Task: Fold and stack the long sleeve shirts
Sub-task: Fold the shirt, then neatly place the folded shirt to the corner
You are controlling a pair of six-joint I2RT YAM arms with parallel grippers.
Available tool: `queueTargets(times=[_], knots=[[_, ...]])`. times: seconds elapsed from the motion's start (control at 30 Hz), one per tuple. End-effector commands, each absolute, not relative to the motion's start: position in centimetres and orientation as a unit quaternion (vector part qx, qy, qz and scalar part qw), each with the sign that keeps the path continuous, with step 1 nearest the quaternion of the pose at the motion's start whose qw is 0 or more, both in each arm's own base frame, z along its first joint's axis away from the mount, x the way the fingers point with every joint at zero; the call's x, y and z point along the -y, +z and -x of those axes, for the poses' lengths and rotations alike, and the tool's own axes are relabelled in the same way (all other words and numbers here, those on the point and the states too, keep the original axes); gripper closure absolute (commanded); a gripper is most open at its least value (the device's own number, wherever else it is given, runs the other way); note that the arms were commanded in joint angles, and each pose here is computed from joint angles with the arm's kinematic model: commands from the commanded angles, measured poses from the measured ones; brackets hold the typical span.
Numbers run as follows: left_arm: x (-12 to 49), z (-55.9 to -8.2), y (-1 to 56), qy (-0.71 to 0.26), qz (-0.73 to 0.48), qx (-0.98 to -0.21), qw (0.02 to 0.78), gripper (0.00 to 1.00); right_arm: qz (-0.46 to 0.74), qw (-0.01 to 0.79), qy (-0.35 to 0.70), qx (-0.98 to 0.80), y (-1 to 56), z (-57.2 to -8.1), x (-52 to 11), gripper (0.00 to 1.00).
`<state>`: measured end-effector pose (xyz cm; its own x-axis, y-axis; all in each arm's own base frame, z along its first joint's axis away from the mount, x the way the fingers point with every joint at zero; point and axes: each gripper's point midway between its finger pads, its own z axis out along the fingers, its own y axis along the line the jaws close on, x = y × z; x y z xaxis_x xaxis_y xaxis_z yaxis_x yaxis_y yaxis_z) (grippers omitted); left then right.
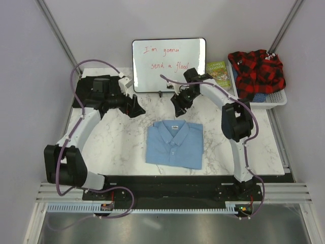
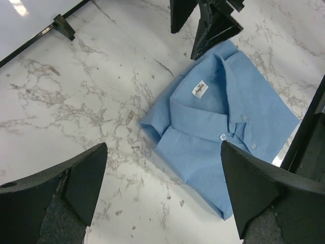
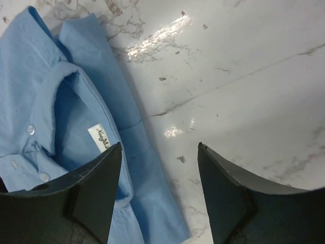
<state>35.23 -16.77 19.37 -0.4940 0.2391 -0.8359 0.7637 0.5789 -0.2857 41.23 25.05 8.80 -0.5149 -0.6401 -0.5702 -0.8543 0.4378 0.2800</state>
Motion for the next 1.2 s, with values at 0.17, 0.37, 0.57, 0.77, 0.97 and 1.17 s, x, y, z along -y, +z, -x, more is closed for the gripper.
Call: queueTargets(times=[0.17, 0.37, 0.57, 0.77, 0.97, 1.17], knots=[[13.9, -32.4, 20.1, -0.369, -0.275, -0.772, 0.437, 0.01, 0.535, 0.129, 0.269, -0.79, 4.5, -38.6, -26.4, 0.3], [13.6, -31.6, 17.4, -0.418, -0.225, -0.796, 0.375, 0.01, 0.532, 0.147, 0.269, -0.789, 6.3, -39.2, -26.6, 0.29], [13.4, -31.6, 16.6, -0.416, -0.218, -0.801, 0.371, 0.01, 0.527, 0.179, 0.276, -0.783, 9.7, -39.6, -26.8, 0.26], [12.8, -32.3, 16.3, -0.406, -0.203, -0.807, 0.378, 0.01, 0.543, 0.146, 0.286, -0.776, 8.2, -37.9, -27.5, 0.21], [12.0, -32.7, 15.7, -0.416, -0.165, -0.813, 0.372, 0.01, 0.567, 0.119, 0.269, -0.769, 5.0, -37.3, -28.3, 0.2], [11.8, -32.1, 14.5, -0.426, -0.133, -0.821, 0.357, 0.01, 0.59, 0.099, 0.271, -0.754, 3.3, -36.0, -29.1, 0.26]])
